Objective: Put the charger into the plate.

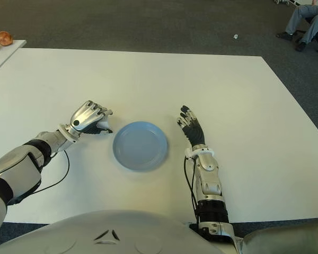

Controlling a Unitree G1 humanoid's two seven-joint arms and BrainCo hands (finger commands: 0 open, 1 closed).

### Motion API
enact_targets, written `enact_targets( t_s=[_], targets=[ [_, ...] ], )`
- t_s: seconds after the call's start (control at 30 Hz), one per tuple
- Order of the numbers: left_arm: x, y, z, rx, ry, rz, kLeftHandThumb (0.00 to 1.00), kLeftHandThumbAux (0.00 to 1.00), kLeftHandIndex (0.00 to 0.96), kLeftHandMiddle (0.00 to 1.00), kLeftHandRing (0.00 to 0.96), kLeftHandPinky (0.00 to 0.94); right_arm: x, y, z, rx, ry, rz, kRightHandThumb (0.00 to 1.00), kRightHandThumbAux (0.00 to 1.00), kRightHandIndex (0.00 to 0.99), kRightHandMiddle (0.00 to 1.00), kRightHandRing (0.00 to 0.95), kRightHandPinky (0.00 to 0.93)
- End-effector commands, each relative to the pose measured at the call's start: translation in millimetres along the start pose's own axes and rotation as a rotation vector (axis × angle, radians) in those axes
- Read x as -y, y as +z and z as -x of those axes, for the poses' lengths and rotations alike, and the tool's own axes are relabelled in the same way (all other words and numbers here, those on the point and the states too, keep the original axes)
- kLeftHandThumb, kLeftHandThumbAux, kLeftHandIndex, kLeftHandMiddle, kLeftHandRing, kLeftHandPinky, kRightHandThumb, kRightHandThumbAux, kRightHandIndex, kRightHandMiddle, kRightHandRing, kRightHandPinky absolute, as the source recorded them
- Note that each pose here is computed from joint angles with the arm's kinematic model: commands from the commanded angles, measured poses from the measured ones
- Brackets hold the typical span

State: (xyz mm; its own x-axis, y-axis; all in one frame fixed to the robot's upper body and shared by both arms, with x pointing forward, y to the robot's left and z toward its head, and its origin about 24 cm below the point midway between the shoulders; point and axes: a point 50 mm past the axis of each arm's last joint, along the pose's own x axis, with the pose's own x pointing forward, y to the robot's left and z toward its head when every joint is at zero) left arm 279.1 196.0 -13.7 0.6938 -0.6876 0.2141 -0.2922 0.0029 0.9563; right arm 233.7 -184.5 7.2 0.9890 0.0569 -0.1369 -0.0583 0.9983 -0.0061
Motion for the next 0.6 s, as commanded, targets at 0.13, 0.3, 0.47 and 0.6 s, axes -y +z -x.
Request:
enact_targets(
  t_s=[0.13, 0.3, 0.47, 0.6],
  targets=[
    [10.4, 12.1, 11.4, 0.069, -0.106, 0.036, 0.744, 0.7, 0.441, 0.903, 0.896, 0.899, -1.3, -3.3, -0.7, -0.033, -0.008, -0.023, 0.0, 0.619, 0.0, 0.037, 0.019, 0.0],
    [7.5, 9.5, 8.8, 0.098, -0.089, 0.013, 0.744, 0.7, 0.441, 0.9, 0.893, 0.891, -1.8, -3.7, -1.4, -0.04, -0.008, -0.027, 0.0, 0.618, 0.0, 0.035, 0.019, 0.0],
    [0.6, 3.9, 3.0, 0.123, -0.055, 0.01, 0.745, 0.7, 0.441, 0.889, 0.883, 0.876, -2.6, -3.9, -2.0, -0.045, -0.008, -0.028, 0.0, 0.616, 0.0, 0.034, 0.019, 0.0],
    [-13.8, -3.2, -9.3, 0.146, 0.068, 0.006, 0.745, 0.7, 0.441, 0.883, 0.878, 0.869, -2.5, -3.8, -2.0, -0.047, -0.006, -0.03, 0.0, 0.613, 0.0, 0.034, 0.021, 0.0]
  ],
)
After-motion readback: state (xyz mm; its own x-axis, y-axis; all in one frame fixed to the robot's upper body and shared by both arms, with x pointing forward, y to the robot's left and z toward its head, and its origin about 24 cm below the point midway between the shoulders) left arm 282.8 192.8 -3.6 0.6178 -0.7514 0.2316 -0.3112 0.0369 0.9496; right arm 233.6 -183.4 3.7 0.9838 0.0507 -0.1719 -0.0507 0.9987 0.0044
